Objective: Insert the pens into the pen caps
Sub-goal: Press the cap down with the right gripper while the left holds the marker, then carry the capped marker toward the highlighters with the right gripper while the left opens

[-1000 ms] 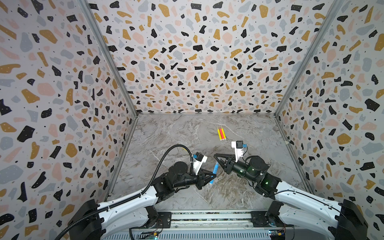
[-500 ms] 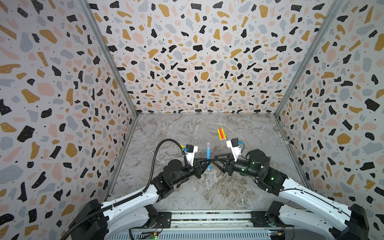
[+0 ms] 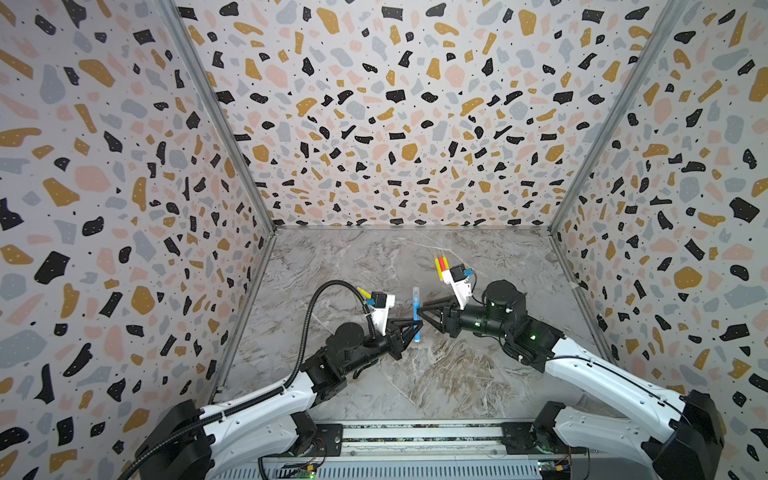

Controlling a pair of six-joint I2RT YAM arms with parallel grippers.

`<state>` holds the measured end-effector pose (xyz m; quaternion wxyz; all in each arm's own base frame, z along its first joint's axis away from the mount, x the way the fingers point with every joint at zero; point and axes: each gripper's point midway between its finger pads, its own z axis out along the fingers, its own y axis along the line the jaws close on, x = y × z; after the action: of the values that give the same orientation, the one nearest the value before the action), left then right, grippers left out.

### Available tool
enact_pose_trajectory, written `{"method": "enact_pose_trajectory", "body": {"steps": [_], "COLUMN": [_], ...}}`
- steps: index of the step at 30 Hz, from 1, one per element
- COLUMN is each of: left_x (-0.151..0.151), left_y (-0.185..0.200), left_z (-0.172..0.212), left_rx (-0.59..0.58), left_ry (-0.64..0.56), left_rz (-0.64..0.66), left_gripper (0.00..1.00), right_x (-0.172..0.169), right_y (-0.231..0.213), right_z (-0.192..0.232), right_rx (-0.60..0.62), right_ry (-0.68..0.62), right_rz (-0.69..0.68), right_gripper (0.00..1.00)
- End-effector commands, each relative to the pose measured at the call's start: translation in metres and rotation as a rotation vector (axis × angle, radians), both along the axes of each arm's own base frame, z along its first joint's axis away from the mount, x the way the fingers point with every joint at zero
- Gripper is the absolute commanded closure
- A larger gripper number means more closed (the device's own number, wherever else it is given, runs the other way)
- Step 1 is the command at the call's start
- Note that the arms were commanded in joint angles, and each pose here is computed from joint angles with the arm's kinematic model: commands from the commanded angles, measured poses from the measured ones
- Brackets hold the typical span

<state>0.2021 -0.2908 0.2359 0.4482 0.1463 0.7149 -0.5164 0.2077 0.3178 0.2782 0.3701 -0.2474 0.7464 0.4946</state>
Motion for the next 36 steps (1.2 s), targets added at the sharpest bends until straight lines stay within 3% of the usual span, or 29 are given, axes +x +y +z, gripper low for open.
{"method": "enact_pose_trajectory", "body": {"steps": [1,10,17,19,24,26,36], "left_x": [-0.003,-0.003,-0.002,-0.001,0.002,0.004,0.016], "left_y": [0.001,0.001,-0.002,-0.003,0.001,0.003,0.032], "left_z": [0.023,0.027,0.026,0.022,0.015,0.011,-0.029], "left_rx": [-0.065,-0.074,-0.063,-0.044,-0.013,0.004,0.146], "left_ry": [-0.061,-0.071,-0.067,-0.059,-0.043,-0.038,0.037], "left_rz": [0.006,0.011,0.007,0.008,0.038,0.05,0.206], "left_gripper": [1.0,1.0,1.0,0.99,0.76,0.71,0.67], "right_x": [0.0,-0.002,0.0,0.004,0.015,0.021,0.08], "right_y": [0.005,0.011,0.01,0.009,0.007,0.005,-0.029], "right_z": [0.02,0.002,-0.003,-0.004,-0.007,-0.01,-0.052], "right_rx": [0.033,0.016,-0.007,-0.014,-0.027,-0.037,-0.161], "right_ry": [-0.037,0.016,0.024,0.026,0.039,0.047,0.156], "right_rz": [0.027,0.056,0.044,0.029,0.0,-0.018,-0.164], "right_gripper": [0.64,0.71,0.94,0.95,0.95,0.95,0.95]}}
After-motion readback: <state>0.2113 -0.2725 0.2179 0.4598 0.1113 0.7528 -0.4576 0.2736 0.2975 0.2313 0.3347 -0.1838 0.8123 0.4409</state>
